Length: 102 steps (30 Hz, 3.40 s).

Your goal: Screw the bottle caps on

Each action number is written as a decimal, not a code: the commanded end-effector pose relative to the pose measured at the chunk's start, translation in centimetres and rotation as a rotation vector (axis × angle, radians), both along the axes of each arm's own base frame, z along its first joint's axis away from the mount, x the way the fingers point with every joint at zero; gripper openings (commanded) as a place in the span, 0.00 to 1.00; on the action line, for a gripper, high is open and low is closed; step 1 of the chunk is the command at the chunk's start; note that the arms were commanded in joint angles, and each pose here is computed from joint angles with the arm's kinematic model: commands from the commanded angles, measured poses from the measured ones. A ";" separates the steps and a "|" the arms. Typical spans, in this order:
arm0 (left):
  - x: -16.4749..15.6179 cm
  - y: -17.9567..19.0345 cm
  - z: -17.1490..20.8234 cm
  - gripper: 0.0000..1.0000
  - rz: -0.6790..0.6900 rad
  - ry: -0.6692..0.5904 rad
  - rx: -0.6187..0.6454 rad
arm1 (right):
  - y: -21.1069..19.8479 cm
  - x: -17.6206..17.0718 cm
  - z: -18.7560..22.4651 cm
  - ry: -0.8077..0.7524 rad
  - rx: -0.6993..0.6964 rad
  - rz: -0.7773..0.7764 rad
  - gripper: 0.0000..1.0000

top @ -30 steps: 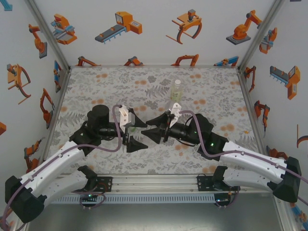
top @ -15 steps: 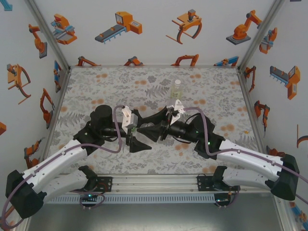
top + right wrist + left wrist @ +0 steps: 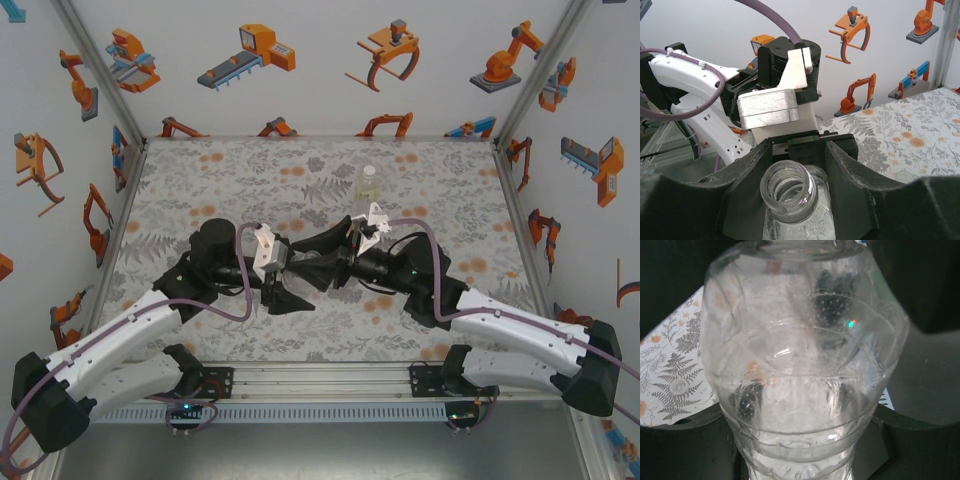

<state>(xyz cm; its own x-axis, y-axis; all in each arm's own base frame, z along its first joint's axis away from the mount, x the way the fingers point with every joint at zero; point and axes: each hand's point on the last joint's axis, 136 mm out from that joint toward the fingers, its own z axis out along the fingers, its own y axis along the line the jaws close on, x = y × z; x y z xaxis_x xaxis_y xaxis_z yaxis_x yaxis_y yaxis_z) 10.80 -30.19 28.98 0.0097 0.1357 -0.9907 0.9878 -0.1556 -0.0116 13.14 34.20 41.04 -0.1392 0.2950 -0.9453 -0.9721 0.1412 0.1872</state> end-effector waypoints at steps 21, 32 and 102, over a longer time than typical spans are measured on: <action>8.3 6.0 -0.7 0.00 0.530 -0.052 0.212 | -12.6 10.4 -12.4 0.398 -0.545 -0.702 0.75; 10.2 8.4 -0.9 0.00 0.609 0.009 0.292 | -16.7 13.3 -25.4 0.813 -0.796 -0.871 0.59; 8.5 8.6 -1.3 0.00 0.576 -0.111 0.174 | -17.6 15.1 -38.5 1.121 -1.165 -0.884 0.45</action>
<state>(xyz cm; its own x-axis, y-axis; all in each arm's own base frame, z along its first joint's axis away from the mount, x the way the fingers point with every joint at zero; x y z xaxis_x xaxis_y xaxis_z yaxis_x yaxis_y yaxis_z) 19.23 -21.62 27.26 -0.0430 0.3126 -0.9489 0.9094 0.4056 0.0924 28.48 16.85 2.97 -0.9542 -0.0316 -0.2974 -0.0534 0.9964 0.0656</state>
